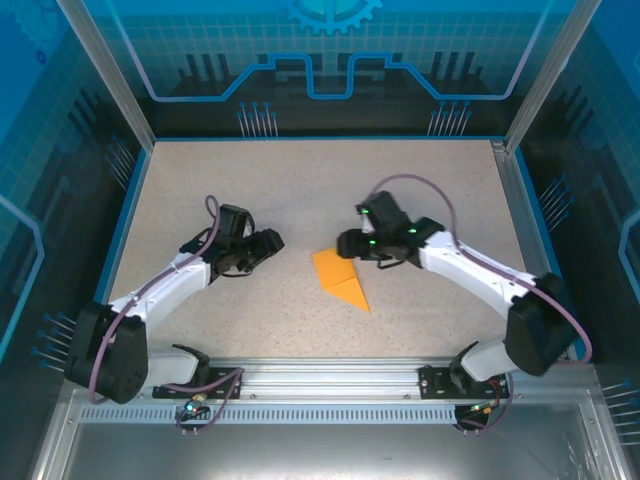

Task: Fold a paper plane with a square sheet of paper (pick it up from the middle)
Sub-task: Turn over the paper at the center of the table, then fold the wing for the fifth time at the center of the table.

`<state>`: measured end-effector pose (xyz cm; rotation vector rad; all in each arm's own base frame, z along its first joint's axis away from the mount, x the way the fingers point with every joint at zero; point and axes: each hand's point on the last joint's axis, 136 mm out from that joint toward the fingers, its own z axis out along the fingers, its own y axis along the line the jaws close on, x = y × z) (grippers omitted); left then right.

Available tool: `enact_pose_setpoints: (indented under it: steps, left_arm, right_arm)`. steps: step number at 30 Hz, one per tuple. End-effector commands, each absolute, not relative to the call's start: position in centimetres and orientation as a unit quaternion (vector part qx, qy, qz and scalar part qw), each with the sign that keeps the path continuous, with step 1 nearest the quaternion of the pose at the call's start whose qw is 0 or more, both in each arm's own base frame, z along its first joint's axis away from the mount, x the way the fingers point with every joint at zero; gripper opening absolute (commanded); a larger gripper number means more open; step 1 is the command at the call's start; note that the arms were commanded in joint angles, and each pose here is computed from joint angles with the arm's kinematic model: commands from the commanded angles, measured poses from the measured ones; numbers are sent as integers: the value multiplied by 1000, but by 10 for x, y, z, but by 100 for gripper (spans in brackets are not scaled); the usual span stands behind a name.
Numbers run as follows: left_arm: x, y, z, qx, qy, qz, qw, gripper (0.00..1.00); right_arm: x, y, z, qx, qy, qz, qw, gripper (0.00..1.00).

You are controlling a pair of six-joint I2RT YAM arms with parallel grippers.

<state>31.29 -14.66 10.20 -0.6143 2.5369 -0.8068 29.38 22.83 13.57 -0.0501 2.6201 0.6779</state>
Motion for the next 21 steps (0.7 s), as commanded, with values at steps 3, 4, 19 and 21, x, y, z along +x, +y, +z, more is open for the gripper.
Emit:
enact_pose_setpoints:
  steps: [3,4,19,21]
  left_arm:
    - [317,-200,103,-149,903,-369,160,61]
    - [317,-202,99,-152,905,-364,158,61]
    - [307,-227,70,-166,913,-353,119,60]
    - [307,-226,67,-171,913,-350,116,60]
  right_arm:
    - [278,215,117,-18,918,338,207,32]
    - [275,216,114,-26,915,348,201,29]
    - [271,254,83,-98,905,400,110,18]
    - [278,256,71,-90,913,387,91,17]
